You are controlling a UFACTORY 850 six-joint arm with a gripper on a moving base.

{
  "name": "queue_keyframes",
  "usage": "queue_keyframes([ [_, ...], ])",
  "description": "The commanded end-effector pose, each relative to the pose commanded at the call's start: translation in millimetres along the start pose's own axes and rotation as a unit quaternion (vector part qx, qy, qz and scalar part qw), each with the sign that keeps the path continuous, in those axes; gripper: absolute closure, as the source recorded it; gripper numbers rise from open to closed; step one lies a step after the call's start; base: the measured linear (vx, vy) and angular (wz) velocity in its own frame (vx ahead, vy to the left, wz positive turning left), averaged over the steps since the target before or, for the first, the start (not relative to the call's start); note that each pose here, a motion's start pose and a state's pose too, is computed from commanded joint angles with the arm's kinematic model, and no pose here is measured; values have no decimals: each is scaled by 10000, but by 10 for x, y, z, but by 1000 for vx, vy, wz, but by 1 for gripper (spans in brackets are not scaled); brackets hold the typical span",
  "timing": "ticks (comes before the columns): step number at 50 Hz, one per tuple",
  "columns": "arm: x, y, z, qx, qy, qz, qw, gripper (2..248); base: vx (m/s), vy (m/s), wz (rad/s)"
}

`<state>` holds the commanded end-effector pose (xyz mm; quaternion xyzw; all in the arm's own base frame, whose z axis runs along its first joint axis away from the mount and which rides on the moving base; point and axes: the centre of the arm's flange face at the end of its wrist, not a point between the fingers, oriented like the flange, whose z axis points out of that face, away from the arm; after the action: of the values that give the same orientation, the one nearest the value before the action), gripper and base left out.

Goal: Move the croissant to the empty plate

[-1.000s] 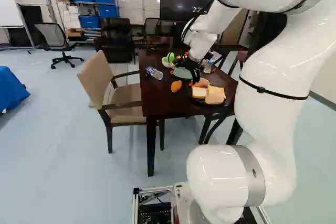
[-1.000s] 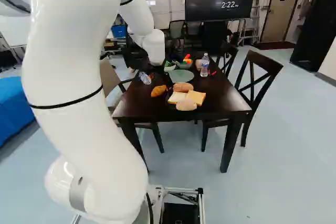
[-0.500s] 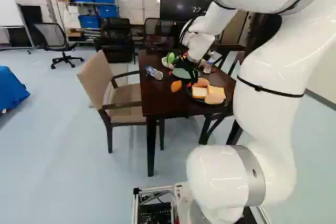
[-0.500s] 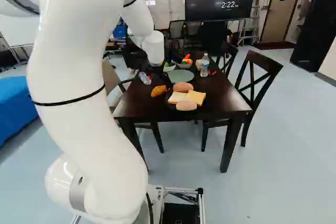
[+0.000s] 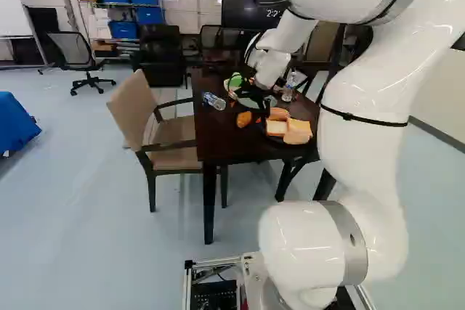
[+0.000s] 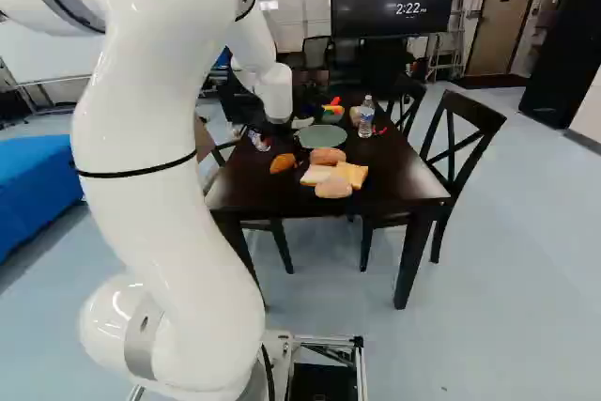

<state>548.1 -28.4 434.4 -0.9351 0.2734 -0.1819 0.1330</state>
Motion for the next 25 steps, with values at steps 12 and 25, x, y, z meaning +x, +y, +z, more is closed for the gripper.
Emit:
queue_keyframes([
  [12,0,0,0,0,0,0,10000,3,0,0,0],
  [25,0,0,0,0,0,0,10000,12,0,0,0],
])
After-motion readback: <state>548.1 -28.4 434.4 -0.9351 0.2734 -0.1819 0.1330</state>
